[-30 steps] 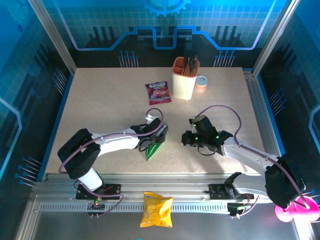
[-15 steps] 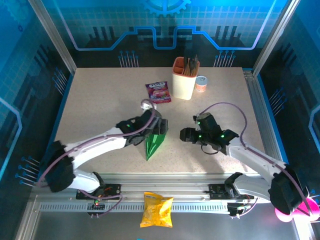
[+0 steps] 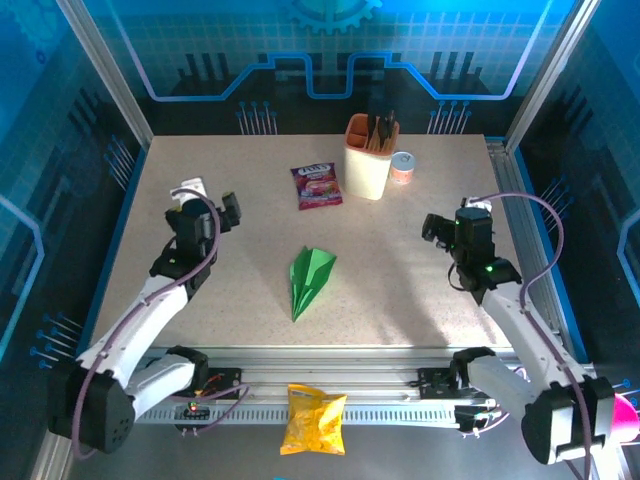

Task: Fold a paper plane with a square sheet of paper (pick it up from the middle)
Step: Reset both arms

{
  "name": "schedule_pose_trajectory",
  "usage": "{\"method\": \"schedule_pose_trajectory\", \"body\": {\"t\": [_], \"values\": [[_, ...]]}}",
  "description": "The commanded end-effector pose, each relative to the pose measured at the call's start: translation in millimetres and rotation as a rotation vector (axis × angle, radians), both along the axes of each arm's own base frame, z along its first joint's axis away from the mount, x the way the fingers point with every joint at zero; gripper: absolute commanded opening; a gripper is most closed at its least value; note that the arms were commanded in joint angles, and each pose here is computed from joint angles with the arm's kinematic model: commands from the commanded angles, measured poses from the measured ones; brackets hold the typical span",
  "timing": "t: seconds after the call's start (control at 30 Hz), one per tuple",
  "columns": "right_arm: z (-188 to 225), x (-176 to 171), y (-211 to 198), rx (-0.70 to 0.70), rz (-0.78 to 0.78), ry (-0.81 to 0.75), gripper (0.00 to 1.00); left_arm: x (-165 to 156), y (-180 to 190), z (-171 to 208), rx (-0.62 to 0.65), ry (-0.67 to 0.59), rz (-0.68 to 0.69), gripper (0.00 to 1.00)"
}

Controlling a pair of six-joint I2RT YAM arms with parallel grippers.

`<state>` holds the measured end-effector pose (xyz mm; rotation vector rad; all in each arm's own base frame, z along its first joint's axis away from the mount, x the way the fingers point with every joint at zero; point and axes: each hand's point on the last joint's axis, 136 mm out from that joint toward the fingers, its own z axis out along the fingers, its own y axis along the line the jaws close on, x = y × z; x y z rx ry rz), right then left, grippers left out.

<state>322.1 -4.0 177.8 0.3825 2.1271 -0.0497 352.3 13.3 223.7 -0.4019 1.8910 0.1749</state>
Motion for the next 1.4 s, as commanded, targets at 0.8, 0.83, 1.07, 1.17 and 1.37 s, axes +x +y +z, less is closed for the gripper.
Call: {"method": "schedule_pose_trajectory", "body": {"t": [0.8, 0.83, 1.07, 1.17, 1.37], "values": [[-78.9, 78.5, 27.3, -0.198, 0.362, -0.224, 0.99, 45.0, -2.6, -128.4, 0.016, -0.039, -0.244, 1.00], [-79.4, 78.3, 27.1, -0.200, 0.362, -0.225, 0.99, 44.8, -3.2, -128.7, 0.013, -0.034, -0.245, 1.00], [-78.6, 78.5, 28.2, -0.218, 0.352, -0.229, 0.99, 44.8, -2.8, -128.4, 0.018, -0.037, -0.243, 1.00], [-78.6, 78.9, 28.7, -0.212, 0.359, -0.228, 0.99, 44.3, -2.6, -128.2, 0.027, -0.038, -0.239, 1.00], [-78.5, 79.1, 33.0, -0.200, 0.396, -0.230, 0.99, 44.4, -6.3, -127.6, 0.037, -0.039, -0.249, 1.00]]}}
